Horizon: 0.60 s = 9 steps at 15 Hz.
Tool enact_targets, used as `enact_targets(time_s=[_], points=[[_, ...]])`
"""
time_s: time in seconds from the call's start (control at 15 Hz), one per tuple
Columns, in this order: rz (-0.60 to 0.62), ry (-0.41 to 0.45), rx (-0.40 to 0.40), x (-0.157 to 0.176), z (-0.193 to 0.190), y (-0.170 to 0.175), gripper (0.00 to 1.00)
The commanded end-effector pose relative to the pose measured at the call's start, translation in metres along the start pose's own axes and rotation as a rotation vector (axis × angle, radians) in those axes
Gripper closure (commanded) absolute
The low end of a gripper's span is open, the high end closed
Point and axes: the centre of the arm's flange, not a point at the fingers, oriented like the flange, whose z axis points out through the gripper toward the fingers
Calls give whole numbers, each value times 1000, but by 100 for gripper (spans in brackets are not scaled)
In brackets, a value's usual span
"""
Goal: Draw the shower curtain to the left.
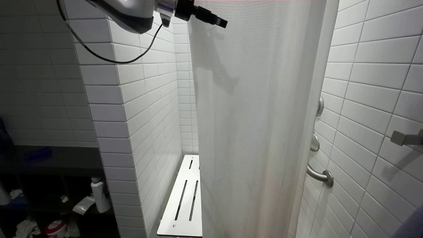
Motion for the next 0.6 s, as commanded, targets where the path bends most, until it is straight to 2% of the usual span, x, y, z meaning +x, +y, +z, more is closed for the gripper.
enact_targets(time_s=[0.0,0.53], points=[[-50,-12,-104,-8,-1,31,0],[-85,-17,-305,-6,-30,64,0]])
